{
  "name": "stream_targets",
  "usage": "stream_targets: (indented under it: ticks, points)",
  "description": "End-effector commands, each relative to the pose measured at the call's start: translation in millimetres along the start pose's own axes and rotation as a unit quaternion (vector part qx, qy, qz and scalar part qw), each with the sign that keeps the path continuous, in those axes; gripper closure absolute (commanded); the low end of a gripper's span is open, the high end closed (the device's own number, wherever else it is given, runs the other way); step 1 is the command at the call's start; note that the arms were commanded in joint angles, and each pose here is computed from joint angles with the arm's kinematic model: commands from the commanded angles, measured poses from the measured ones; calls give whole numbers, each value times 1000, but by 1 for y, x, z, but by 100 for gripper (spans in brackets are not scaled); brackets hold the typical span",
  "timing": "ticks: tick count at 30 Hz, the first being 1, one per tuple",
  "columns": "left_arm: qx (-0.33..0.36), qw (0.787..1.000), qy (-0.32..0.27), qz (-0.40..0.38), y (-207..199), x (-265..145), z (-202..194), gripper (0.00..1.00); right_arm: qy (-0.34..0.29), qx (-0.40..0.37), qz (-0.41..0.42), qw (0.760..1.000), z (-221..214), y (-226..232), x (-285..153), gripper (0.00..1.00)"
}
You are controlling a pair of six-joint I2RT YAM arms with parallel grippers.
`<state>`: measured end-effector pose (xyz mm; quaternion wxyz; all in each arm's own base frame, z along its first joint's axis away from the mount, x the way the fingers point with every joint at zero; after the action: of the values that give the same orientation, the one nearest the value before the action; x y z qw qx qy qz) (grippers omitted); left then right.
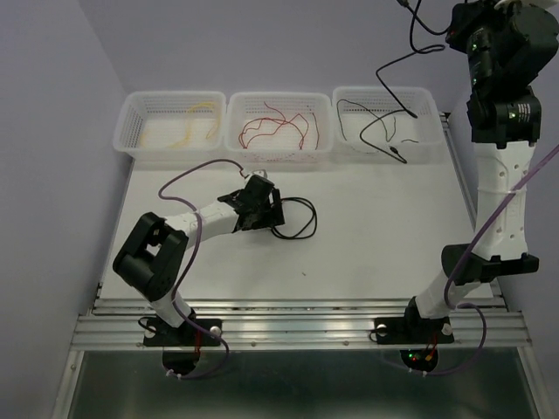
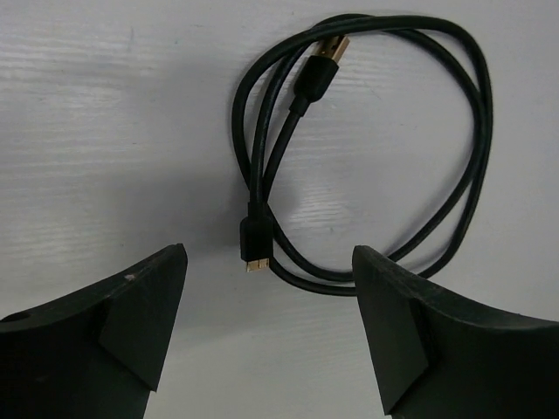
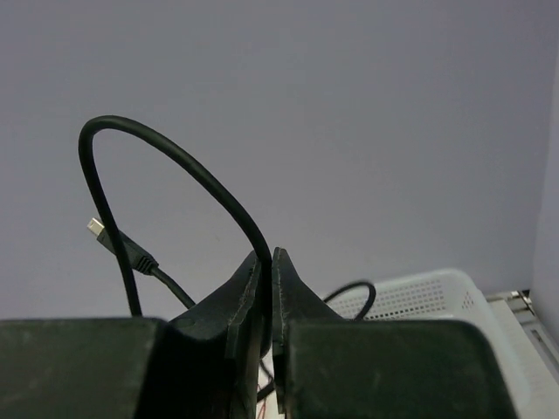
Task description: Untangle the cables
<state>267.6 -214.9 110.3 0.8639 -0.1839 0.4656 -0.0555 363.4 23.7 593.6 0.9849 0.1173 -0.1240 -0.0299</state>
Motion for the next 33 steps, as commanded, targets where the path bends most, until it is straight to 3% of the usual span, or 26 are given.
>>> stream_targets:
  ticks: [1, 4, 8, 11, 13, 14, 19, 27, 33]
  points:
    - [9, 1000, -3, 5, -3, 12, 6, 15, -93, 17, 25, 995, 28, 9, 16, 99]
    - [10, 1000, 3, 12, -1, 19, 3, 20, -155, 26, -2, 988, 37, 5, 35, 99]
    - [10, 1000, 4, 15, -2, 24, 3, 39, -217, 20, -1, 976, 45, 7, 58, 99]
    - [11, 1000, 10, 9, -4, 28, 2, 49, -272, 30, 2, 962, 50, 8, 68, 99]
    - [11, 1000, 14, 10, -3, 30, 0, 62, -302, 33, -7, 953, 49, 6, 77, 99]
    - [11, 1000, 12, 11, -3, 30, 1, 62, -307, 37, -12, 951, 47, 5, 80, 99]
    - [7, 1000, 14, 15, -1, 32, -2, 100, -316, 14, -24, 949, 27, -2, 103, 99]
    - [7, 1000, 5, 13, -2, 28, 2, 100, -298, 0, -46, 954, 1, -25, 123, 99]
    - [6, 1000, -2, 10, -4, 23, 5, 100, -239, -62, -77, 966, -39, -48, 136, 99]
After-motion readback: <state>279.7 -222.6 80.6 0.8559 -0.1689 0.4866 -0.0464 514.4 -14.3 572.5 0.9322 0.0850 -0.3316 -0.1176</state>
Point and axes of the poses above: each gripper's point midway between its finger pads, its own x axis out along the fingers, its own y axis along the line the jaws close on, z = x × y, the point moved 7 cm from there along -x, back along the fingers, and after that the axes turned 6 degrees about -x, right-handed, at the moved point
